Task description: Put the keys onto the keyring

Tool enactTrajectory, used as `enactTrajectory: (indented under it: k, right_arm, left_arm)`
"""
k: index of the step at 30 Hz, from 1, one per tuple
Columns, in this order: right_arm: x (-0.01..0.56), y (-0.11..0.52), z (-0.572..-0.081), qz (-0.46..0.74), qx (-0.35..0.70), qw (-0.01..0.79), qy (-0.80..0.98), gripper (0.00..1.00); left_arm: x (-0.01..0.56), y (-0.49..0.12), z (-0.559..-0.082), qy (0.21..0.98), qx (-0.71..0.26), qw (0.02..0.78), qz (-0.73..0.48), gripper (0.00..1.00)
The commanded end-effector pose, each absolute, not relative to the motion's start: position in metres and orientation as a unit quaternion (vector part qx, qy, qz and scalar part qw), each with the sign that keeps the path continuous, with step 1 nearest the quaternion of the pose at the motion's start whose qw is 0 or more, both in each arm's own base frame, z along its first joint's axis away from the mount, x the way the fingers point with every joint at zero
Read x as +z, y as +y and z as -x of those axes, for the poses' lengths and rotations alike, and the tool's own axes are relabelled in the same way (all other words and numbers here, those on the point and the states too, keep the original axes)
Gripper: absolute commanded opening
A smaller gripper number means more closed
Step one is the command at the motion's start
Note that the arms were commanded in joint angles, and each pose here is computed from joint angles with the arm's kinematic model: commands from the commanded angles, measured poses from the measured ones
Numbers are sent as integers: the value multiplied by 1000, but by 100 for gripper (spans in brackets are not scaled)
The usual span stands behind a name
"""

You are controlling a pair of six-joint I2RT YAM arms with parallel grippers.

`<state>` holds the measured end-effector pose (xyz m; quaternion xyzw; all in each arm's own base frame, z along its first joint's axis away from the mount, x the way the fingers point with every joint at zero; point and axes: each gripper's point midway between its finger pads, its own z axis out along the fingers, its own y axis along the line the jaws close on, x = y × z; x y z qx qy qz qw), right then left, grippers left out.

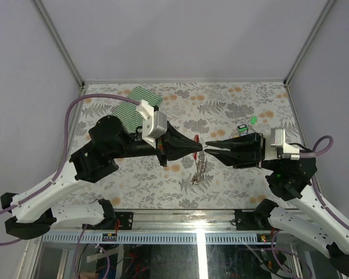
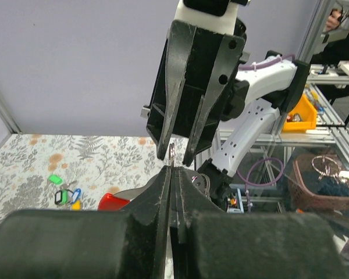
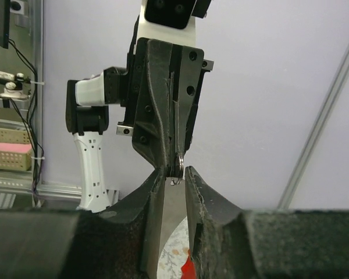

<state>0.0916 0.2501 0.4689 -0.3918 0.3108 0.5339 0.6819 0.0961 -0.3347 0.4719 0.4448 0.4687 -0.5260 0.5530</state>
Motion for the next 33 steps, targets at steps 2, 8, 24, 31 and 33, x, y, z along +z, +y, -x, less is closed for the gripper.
enactTrajectory:
  k: [2, 8, 24, 31, 33]
  right_arm:
    - [488, 235, -89, 402, 481, 718, 301, 28]
    - [472, 234, -93, 429, 451, 703, 344, 31]
    - [404, 256, -85, 526, 474, 551, 441, 38]
    - [393, 259, -91, 529, 469, 543, 454, 41]
    - [395, 259, -94, 525, 463, 552, 453, 43]
  left_arm:
    - [466, -329, -91, 482, -492, 531, -493, 0]
    - [440, -327, -94, 526, -448, 479, -542, 0]
    - [397, -320, -113, 603, -348, 395, -599, 0]
    - [386, -319, -113, 614, -334, 368, -614, 0]
    - [384, -318, -113, 614, -332, 363, -617, 0]
